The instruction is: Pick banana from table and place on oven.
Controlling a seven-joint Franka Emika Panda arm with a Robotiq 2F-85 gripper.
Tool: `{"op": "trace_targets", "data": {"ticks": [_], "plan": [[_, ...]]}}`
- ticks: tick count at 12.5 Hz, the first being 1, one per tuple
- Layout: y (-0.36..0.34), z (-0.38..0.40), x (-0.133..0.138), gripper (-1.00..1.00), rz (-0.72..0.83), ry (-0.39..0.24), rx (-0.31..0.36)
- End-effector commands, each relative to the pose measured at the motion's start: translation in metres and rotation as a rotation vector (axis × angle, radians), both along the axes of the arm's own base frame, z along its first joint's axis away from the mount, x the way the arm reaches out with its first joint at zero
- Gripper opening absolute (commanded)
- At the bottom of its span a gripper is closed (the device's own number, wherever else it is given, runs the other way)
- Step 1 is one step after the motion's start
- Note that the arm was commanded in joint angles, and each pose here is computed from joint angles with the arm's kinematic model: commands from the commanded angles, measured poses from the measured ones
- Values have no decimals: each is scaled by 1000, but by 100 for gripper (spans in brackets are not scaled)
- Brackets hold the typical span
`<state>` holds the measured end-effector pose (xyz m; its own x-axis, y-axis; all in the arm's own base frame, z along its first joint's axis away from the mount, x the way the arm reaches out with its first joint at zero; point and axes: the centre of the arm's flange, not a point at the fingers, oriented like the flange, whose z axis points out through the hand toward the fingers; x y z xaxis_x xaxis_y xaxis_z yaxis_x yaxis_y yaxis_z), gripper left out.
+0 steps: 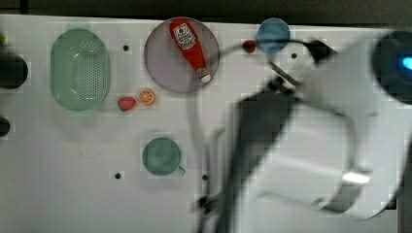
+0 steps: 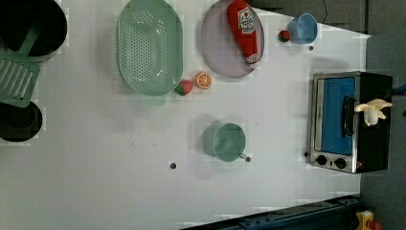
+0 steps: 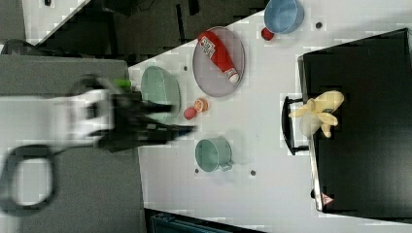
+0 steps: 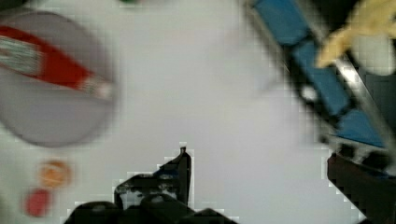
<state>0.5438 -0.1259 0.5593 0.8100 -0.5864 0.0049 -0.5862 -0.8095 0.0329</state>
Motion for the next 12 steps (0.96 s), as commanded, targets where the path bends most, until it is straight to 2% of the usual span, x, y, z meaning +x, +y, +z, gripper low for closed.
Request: {"op": "trace_targets", "data": {"ticks": [1,2,5,12], "plan": [[109,44,0,100,-154,-85,-7],[125,49,-5,100,-179,-87,-6],[132,51,-22,100,-182,-13,-12],[132,44,-19,100,-182,2,-14]]}}
